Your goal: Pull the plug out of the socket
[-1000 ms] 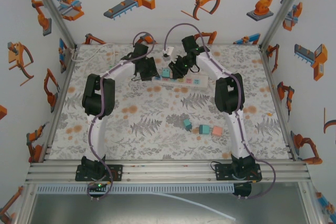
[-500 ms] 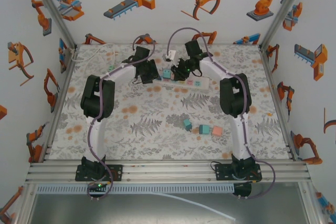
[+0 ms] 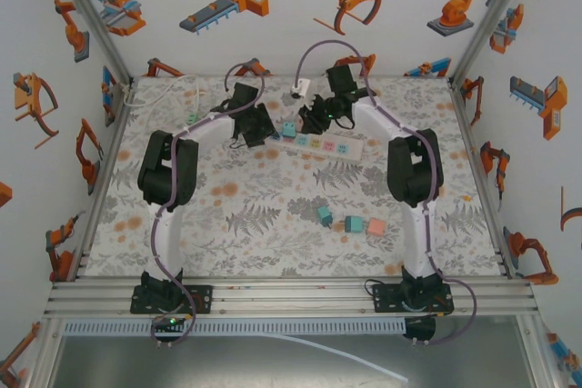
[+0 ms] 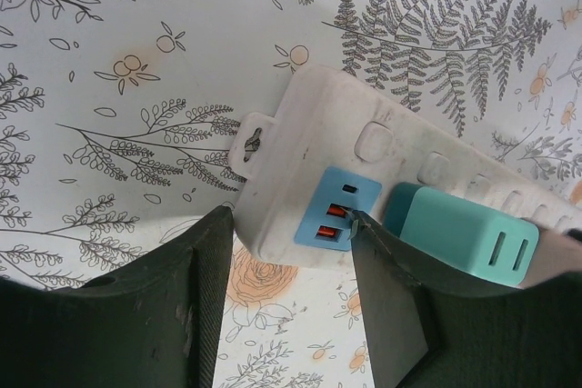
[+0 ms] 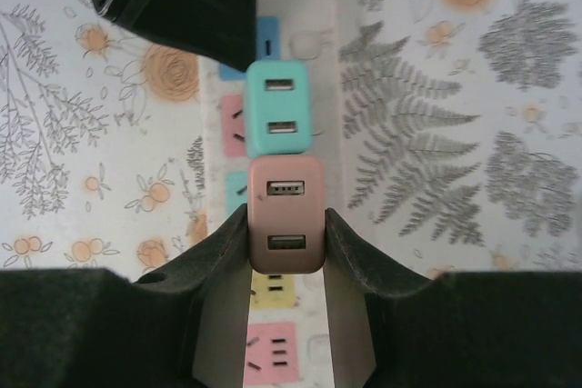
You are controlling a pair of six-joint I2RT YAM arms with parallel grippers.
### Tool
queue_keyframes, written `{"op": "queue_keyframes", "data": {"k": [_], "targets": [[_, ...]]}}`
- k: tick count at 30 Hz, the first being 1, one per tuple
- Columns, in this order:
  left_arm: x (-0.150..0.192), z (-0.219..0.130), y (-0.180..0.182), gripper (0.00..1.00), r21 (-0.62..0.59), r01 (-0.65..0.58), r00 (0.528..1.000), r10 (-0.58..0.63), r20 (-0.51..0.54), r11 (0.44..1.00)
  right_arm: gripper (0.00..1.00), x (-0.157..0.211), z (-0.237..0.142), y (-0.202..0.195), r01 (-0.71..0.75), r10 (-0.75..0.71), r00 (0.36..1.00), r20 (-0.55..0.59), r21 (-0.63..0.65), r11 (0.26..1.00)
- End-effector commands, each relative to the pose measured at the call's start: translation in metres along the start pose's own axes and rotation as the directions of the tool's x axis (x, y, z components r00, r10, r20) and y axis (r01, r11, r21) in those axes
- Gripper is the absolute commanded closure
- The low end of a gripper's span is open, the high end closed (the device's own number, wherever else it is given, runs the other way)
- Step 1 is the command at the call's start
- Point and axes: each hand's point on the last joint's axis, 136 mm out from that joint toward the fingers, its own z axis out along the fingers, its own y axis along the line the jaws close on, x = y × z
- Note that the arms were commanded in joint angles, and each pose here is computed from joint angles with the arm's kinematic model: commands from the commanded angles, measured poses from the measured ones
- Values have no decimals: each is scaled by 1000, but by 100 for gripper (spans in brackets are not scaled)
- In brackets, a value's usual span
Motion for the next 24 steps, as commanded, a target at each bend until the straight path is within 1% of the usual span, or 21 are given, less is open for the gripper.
{"op": "queue_keyframes", "data": {"k": [1,2,3,6,8,10,14,18,24], "targets": [[65,27,54,48,-173,-13,984,-18,-180,985,100,-39,-13,8,124,-125,992,23,39,991],[65,27,53,48,-171,-12,984,-18,-177,985,100,-36,-9,12,157,-156,988,-13,38,987],[65,27,51,48,-169,-12,984,-18,-176,985,100,-36,-7,14,161,-161,987,-20,34,986],[64,27,50,47,-165,-9,985,-20,-173,986,100,-50,-11,15,110,-111,992,53,16,994],[62,25,48,46,-158,-14,985,-13,-171,987,100,-56,-14,13,111,-112,992,63,26,994],[58,21,43,42,-141,-19,987,-5,-163,990,100,-66,-22,10,100,-104,991,82,51,994],[45,9,31,38,-100,-23,991,9,-134,995,100,-88,-41,8,74,-86,988,127,99,992],[22,-16,15,36,-57,-38,996,33,-79,998,100,-111,-64,9,39,-71,976,205,155,987],[-13,-74,-12,32,14,-107,994,106,20,994,100,-148,-108,14,-63,-12,943,333,214,975]]}}
